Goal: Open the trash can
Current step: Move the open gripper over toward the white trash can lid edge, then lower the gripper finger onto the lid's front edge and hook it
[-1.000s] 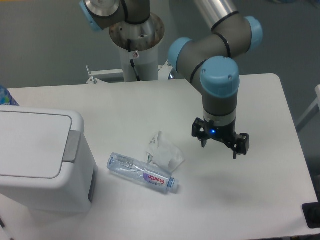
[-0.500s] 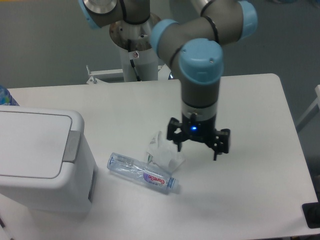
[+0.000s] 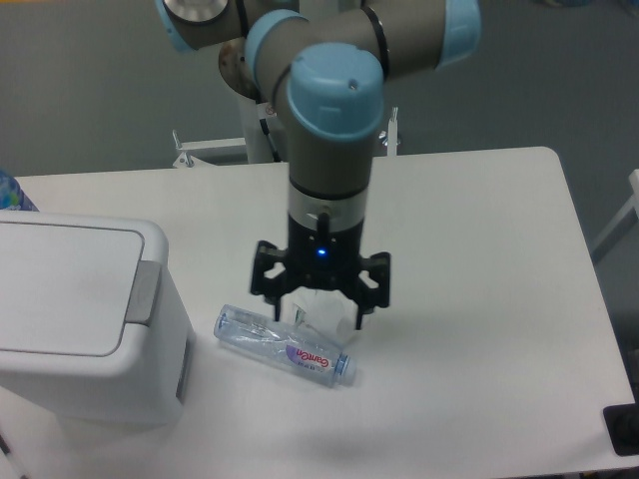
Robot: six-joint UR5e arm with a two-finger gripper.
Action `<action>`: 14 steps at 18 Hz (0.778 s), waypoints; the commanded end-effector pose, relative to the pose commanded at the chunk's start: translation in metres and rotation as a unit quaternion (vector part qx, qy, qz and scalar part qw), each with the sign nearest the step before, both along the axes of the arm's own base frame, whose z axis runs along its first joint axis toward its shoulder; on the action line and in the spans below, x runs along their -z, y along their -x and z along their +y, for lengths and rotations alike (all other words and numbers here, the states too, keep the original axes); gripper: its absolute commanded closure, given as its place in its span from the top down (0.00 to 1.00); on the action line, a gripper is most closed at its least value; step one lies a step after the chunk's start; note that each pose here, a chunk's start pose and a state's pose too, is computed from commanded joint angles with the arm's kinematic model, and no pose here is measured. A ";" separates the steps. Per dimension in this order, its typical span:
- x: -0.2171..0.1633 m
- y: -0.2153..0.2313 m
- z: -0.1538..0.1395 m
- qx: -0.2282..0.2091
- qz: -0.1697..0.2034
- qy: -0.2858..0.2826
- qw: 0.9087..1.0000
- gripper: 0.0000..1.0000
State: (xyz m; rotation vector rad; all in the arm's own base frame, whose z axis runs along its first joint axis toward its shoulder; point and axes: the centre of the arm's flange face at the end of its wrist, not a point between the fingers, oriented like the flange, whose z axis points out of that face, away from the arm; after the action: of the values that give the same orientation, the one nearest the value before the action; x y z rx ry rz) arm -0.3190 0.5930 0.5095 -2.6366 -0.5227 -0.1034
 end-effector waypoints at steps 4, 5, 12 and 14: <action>-0.016 -0.028 0.006 0.008 -0.022 -0.025 0.999 1.00; -0.017 -0.038 0.007 0.011 -0.025 -0.024 0.999 1.00; -0.006 -0.054 -0.001 0.013 -0.031 -0.006 0.999 1.00; -0.003 -0.059 -0.001 0.014 -0.028 0.002 1.000 1.00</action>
State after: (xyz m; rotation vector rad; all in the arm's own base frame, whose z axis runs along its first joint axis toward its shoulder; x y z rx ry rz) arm -0.2597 0.5919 0.5121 -2.6525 -0.5044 -0.1858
